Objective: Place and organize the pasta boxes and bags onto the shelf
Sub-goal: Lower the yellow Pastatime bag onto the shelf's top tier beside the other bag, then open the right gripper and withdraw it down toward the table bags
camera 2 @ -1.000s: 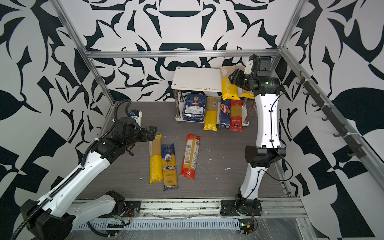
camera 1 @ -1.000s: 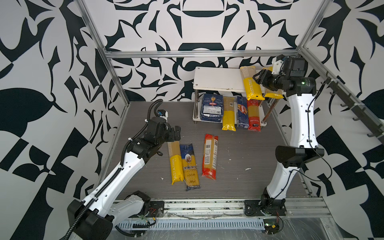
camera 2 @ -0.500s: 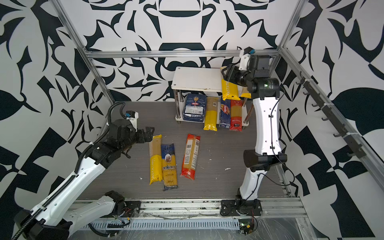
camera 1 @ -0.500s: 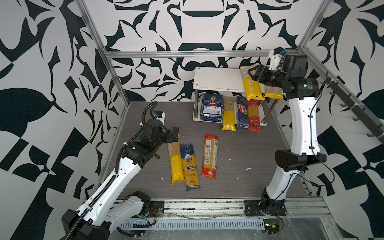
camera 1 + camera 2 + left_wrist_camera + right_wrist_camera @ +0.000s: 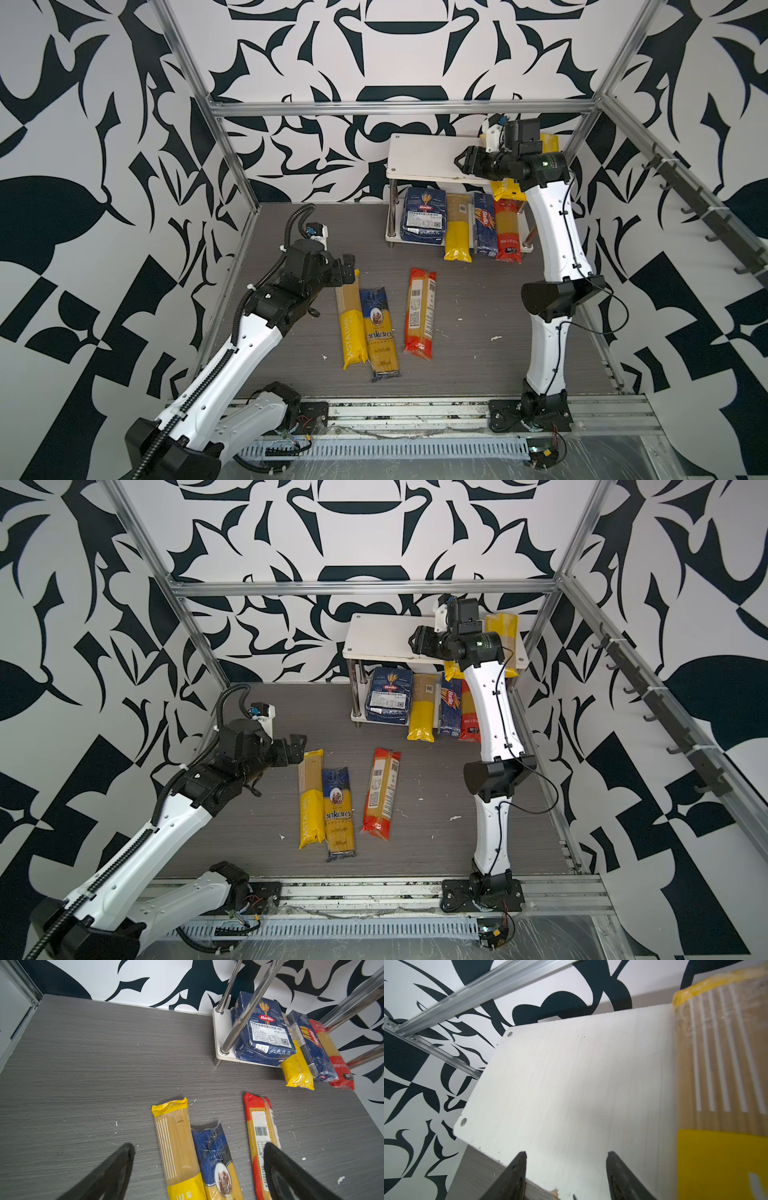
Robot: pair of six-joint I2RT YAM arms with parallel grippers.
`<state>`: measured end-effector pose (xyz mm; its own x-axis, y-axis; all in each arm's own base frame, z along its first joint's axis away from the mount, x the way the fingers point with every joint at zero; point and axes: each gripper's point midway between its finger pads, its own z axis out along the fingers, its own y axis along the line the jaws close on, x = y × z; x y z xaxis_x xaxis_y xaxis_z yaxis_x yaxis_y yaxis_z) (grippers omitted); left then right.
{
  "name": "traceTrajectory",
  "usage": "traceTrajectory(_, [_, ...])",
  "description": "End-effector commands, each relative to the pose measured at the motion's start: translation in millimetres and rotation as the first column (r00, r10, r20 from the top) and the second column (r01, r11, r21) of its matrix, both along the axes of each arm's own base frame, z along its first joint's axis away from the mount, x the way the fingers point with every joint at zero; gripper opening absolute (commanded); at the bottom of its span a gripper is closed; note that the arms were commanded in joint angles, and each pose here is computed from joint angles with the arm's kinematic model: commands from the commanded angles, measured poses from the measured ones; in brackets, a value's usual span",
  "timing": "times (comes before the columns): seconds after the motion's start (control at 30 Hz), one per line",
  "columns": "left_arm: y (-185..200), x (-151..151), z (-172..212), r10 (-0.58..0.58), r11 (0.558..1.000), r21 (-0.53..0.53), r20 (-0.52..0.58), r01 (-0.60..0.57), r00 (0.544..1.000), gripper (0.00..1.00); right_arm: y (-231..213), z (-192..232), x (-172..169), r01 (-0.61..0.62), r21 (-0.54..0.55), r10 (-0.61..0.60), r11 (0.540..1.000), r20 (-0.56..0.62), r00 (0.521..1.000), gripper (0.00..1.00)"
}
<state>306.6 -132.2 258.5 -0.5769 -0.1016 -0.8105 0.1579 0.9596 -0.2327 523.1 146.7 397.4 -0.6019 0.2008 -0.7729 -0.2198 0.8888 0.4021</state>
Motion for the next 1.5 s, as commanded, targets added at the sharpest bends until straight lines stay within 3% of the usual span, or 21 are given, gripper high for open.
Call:
traceTrajectory(0.0, [0,3,-3,0.000,1.000,0.004,-0.006,0.000,1.000,0.99,-10,33,-9,0.032,-0.038,-0.029,0.999,0.098,0.995,0.64])
traceTrajectory(0.5, [6,9,-7,0.009,1.000,0.000,-0.018,-0.009,1.000,0.99,-50,20,8,0.137,-0.076,-0.130,0.988,0.083,0.988,0.65])
traceTrajectory(0.97, [7,8,-5,0.010,1.000,-0.008,-0.021,-0.010,1.000,0.99,-43,25,5,0.113,-0.070,-0.106,0.991,0.095,0.990,0.65])
traceTrajectory(1.27, [17,-7,4,0.037,0.999,-0.031,0.002,-0.037,0.999,0.99,-7,89,-64,0.038,-0.112,-0.011,0.993,0.232,0.973,0.66])
traceTrajectory(1.47, [27,-27,1,0.063,0.995,-0.073,0.005,-0.063,0.998,0.99,14,87,-122,-0.032,-0.113,0.057,0.993,0.220,0.974,0.66])
